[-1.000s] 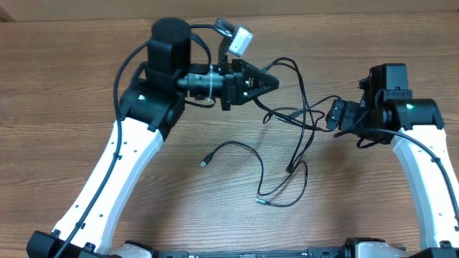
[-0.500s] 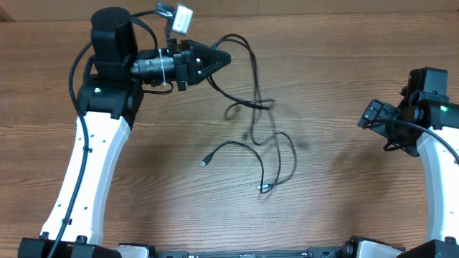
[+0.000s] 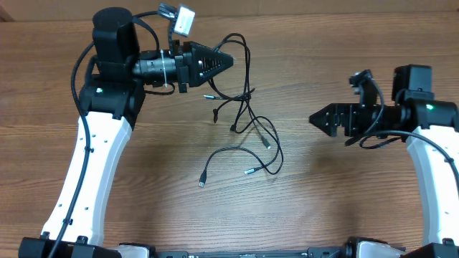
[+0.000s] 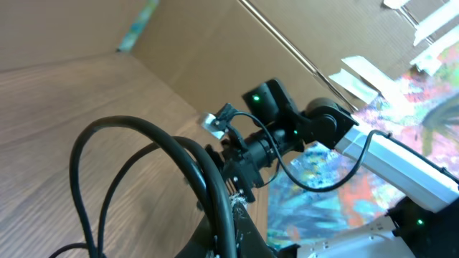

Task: Untangle cables

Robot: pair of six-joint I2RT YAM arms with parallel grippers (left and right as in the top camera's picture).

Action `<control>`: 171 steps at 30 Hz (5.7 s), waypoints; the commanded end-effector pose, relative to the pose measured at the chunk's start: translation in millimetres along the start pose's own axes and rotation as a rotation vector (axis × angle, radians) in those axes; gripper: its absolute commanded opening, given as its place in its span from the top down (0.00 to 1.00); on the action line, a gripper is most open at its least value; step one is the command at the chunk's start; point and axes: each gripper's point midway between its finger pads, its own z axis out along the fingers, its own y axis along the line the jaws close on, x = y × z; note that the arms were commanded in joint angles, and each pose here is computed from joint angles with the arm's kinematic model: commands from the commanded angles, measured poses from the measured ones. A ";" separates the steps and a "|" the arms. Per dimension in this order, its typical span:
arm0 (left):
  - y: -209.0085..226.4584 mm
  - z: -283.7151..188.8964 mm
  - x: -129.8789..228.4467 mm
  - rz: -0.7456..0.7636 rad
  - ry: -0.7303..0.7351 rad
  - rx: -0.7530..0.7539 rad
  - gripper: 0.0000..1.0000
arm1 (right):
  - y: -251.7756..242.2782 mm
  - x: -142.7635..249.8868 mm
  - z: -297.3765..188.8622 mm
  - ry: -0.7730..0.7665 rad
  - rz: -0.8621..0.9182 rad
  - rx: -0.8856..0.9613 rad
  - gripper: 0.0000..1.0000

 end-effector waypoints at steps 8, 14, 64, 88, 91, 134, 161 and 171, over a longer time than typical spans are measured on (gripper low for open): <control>-62.8 61.6 31.2 0.111 0.118 0.163 0.96 | 77.0 -39.7 17.2 -0.113 -0.136 -0.256 0.00; -78.5 89.6 43.4 0.135 0.137 0.162 0.96 | 78.9 -49.6 16.3 -0.145 -0.116 -0.260 0.00; -110.3 -38.1 -51.3 0.342 -0.181 0.015 0.96 | -112.6 -15.6 -44.8 -0.176 0.419 0.553 0.00; 92.8 -80.7 59.2 -0.230 0.051 -0.847 0.00 | -92.6 -21.7 -34.1 -0.165 0.351 0.420 0.00; 101.7 -87.2 67.5 -0.257 0.073 -0.901 0.00 | -74.2 -25.7 -26.3 -0.154 0.287 0.316 0.00; 121.2 -95.5 83.7 -0.310 0.123 -0.982 0.00 | 51.3 59.2 152.6 0.383 -0.194 0.074 0.11; 121.3 -95.5 83.8 -0.311 0.123 -0.982 0.00 | 50.1 51.3 192.7 0.351 -0.294 0.043 0.09; 121.3 -95.5 83.8 -0.311 0.123 -0.982 0.00 | 72.1 52.8 207.1 0.330 -0.369 0.010 0.17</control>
